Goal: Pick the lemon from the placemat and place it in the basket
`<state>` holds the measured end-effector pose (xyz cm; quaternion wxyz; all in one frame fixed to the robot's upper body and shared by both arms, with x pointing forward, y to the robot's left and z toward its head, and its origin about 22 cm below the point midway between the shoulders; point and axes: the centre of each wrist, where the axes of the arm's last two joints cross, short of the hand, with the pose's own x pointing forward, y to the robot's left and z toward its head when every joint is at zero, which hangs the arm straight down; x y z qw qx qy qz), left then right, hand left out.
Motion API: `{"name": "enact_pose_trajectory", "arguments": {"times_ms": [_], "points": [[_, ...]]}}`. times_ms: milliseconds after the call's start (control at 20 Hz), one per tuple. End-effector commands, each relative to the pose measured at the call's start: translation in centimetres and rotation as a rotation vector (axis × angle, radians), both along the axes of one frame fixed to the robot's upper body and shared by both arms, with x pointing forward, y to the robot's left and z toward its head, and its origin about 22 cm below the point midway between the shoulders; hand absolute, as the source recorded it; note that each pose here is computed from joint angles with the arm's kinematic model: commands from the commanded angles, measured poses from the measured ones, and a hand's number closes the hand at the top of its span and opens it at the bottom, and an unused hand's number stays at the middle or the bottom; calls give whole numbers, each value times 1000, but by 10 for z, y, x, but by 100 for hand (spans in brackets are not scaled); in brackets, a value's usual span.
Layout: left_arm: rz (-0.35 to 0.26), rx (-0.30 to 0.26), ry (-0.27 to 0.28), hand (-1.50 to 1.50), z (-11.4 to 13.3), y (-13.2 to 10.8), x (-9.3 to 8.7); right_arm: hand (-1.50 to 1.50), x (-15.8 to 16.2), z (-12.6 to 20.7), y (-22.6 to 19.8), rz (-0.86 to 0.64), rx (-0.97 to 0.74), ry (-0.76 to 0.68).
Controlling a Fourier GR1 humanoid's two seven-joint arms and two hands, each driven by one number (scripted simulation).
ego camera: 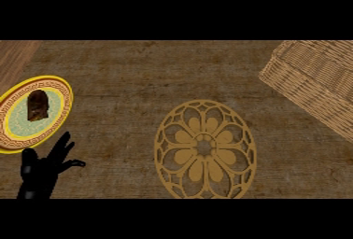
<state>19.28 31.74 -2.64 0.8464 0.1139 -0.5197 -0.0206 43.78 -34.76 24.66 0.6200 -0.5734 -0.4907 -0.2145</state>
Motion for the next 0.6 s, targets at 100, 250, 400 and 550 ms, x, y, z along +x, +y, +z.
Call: {"name": "enact_pose_trajectory", "arguments": {"times_ms": [100,250,400,550], "points": [[-27,-68,95,0,-23,-27,1,150,-8,-44,-15,1,32,-50],[-39,-76,94,0,-22,-26,6,150,-10,-50,-29,-7,38,-43],[-19,-88,75,0,-18,-23,-2,150,-23,-69,-61,-184,-29,143],[-31,-74,83,0,-16,-29,11,150,-19,-57,-58,-97,-58,225]]}}
